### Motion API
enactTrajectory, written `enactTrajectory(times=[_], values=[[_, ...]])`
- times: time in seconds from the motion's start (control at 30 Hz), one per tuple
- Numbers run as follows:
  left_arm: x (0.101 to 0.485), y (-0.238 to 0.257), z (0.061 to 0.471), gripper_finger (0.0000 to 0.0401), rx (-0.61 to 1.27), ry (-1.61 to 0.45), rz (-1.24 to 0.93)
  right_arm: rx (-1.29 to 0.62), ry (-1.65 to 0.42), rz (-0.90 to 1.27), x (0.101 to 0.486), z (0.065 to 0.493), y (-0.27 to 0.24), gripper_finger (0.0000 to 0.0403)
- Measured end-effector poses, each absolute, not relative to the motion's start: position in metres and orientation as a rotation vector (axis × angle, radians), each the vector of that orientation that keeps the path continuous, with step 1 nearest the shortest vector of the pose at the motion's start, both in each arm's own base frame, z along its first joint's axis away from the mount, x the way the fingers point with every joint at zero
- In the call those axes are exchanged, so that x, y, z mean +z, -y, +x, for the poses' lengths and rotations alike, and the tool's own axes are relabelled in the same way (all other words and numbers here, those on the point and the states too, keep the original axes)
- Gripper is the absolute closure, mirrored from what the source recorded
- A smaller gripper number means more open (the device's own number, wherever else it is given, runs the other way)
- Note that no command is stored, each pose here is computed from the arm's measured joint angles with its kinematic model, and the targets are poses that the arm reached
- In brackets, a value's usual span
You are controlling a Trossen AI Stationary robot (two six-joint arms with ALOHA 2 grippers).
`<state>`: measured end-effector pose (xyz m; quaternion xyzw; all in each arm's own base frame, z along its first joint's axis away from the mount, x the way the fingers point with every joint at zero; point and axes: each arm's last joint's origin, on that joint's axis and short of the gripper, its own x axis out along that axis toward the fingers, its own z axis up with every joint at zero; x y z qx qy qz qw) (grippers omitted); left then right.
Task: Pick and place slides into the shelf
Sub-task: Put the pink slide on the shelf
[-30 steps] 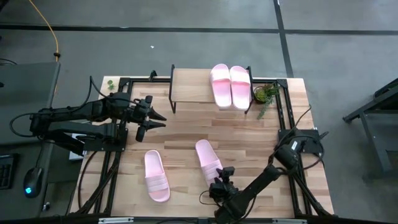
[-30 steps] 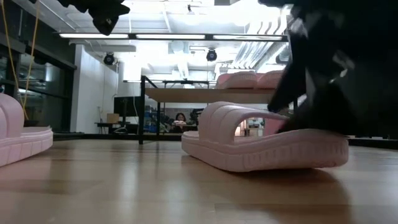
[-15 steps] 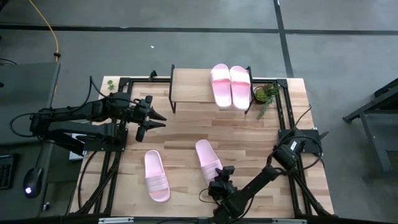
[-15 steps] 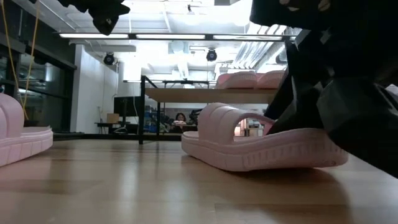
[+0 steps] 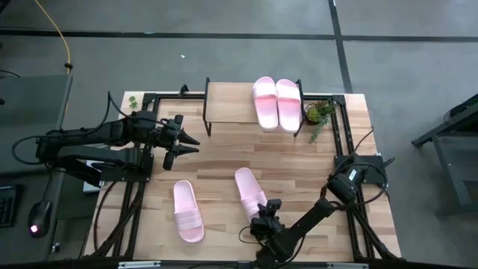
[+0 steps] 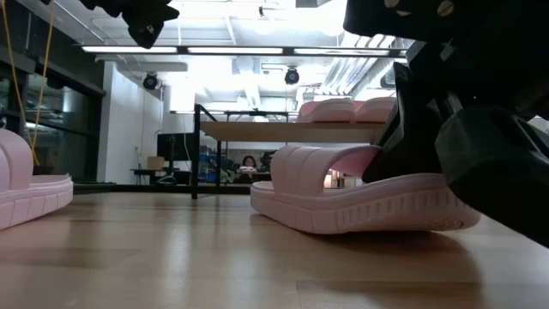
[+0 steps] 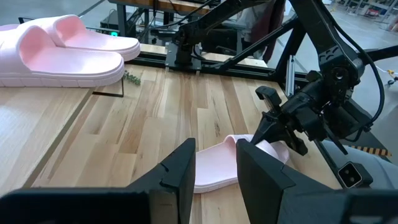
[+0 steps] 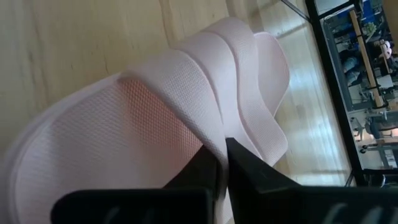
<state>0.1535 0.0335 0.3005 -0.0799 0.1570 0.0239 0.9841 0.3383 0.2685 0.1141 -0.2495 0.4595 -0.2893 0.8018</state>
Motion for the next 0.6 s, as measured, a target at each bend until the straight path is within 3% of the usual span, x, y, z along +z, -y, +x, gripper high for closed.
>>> enactTrajectory(times=[0.6], values=[[0.3005,-0.0334,0.1535,0.03,0.047,-0.316,-0.161,-0.645,-0.984,-0.559,0.1156,0.3383,-0.2639,0.0401]])
